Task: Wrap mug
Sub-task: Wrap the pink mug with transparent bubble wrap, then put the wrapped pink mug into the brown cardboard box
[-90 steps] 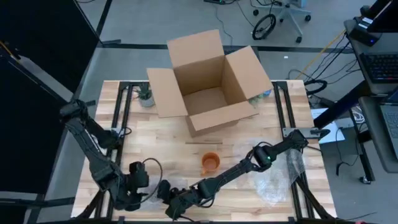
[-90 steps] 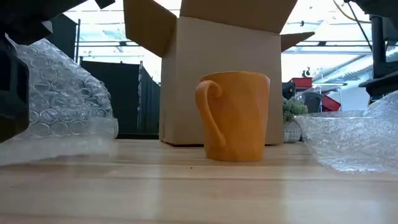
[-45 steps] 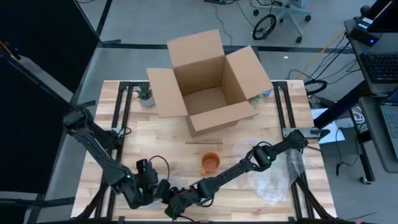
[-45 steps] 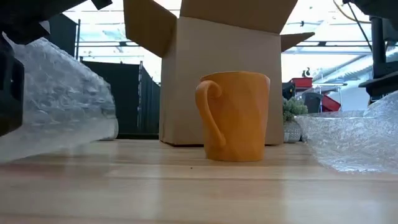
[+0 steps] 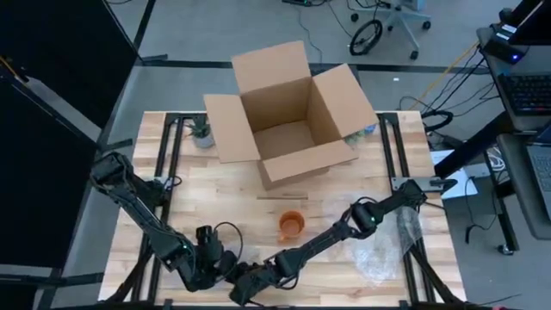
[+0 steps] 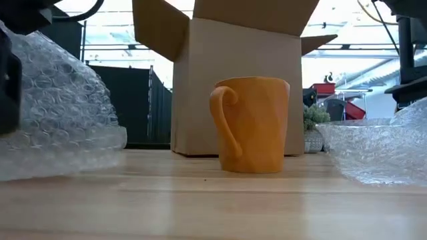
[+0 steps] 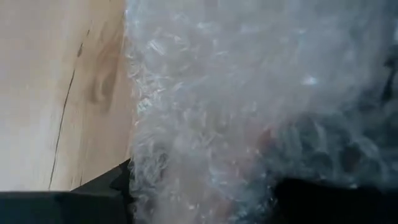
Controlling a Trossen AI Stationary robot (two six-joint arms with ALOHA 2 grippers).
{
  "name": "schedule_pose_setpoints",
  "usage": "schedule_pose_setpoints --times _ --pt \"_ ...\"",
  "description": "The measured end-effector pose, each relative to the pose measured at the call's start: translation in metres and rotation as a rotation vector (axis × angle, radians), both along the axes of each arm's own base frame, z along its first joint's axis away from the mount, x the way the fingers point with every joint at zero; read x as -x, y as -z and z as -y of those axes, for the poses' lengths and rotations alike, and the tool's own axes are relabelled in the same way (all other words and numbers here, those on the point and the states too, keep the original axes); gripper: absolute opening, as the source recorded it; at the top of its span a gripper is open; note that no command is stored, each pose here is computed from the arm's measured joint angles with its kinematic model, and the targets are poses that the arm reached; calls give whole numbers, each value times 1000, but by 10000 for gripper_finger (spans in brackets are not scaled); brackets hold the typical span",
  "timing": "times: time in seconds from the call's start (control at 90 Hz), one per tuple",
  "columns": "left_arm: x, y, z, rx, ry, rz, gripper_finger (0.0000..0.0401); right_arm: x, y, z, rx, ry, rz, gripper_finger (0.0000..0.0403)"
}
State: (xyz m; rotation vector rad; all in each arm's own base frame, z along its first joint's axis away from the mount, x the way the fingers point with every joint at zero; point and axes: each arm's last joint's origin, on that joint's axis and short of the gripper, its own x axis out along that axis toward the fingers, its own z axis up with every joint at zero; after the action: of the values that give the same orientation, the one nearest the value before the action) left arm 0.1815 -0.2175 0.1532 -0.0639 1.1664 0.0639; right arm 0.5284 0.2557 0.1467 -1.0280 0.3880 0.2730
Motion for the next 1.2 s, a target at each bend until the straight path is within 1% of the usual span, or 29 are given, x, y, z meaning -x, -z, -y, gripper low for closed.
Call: schedule_pose_setpoints --times 0.111,0.233,0.333,0.433,0.511,0.567,0.633,0.722,0.789,0.9,0.989,1.122,1.2 --pt "-1 -1 0 13 -1 -3 253 -2 0 5 -98 -16 -45 192" --pt "-1 -1 0 20 -8 2 253 -2 1 16 -241 2 -162 192" --pt "-1 -2 0 23 -8 3 253 0 5 20 -292 2 -233 190" --pt "-1 -6 -1 32 -4 12 253 0 5 18 -299 0 -234 182" --pt "0 -10 -2 38 1 18 253 0 5 14 -293 10 -202 173" --pt "1 -13 -3 34 7 27 254 0 3 11 -267 31 -152 170" --pt "2 -15 -5 30 10 40 254 1 0 6 -210 60 -87 170" --pt "2 -16 -5 29 7 47 254 5 -5 0 -141 71 -49 171" --pt "2 -16 -5 30 5 49 254 7 -11 -2 -128 73 -43 172" --pt "2 -16 -5 34 9 42 254 12 -28 -7 -170 88 -22 172" --pt "2 -17 -5 39 5 43 254 20 -46 -14 -214 110 2 173" --pt "-2 -14 -5 65 0 18 253 36 -63 -25 -250 155 -22 173" --pt "-6 -9 -3 92 13 -20 242 46 -73 -31 -296 177 -51 173"
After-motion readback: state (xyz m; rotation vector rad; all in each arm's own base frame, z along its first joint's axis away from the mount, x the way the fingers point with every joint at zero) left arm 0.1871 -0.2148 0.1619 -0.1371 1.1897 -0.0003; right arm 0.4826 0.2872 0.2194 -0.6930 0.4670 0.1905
